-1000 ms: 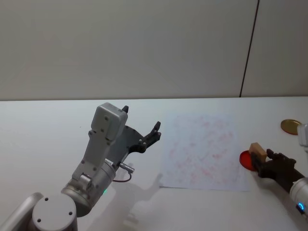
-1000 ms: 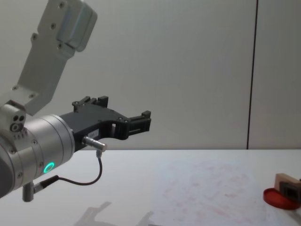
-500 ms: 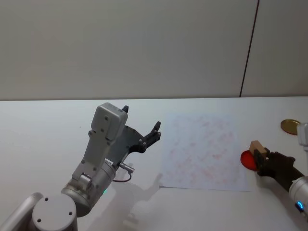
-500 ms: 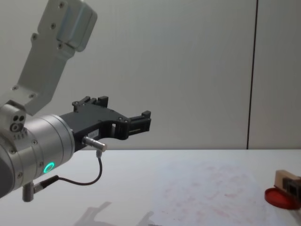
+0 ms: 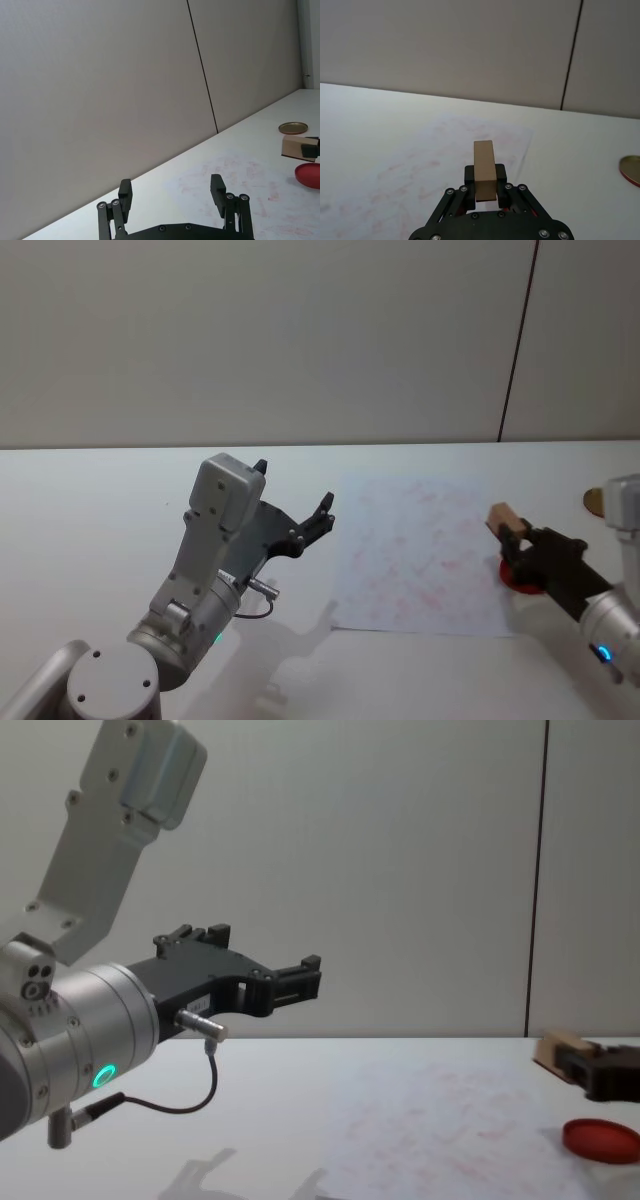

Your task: Use the one hand to pick up the stamp and affix it onto the A4 paper.

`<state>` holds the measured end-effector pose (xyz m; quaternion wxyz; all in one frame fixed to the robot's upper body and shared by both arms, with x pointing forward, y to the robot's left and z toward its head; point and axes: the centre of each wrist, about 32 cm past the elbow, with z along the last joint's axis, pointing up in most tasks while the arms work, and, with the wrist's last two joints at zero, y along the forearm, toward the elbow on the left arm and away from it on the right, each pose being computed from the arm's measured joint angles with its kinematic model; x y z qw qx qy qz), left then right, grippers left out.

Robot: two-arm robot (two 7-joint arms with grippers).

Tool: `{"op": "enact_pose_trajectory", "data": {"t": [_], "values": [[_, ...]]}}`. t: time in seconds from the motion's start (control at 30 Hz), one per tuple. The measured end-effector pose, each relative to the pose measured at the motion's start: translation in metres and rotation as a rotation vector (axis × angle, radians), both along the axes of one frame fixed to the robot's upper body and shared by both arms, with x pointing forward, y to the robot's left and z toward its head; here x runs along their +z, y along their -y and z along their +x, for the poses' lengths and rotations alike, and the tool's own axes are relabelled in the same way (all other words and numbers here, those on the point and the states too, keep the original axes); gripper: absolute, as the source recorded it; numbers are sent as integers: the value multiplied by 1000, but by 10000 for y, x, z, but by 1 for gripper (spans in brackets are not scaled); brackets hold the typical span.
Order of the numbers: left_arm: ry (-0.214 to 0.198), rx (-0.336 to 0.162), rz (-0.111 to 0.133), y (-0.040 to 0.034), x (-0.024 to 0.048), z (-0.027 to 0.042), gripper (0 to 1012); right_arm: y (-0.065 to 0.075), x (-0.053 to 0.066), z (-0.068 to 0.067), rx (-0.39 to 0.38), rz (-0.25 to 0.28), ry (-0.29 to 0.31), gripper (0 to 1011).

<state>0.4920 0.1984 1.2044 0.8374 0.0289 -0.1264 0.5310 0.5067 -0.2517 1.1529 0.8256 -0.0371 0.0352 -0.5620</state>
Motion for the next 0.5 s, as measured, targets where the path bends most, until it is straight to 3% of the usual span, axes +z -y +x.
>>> {"op": "enact_pose_trajectory", "data": {"t": [0.2,0.5], "values": [[0,0,0,0,0,0,993,-144,54,8,50,5,15,217],[0,0,0,0,0,0,993,-400,57,49,114,8,-11,217]]}}
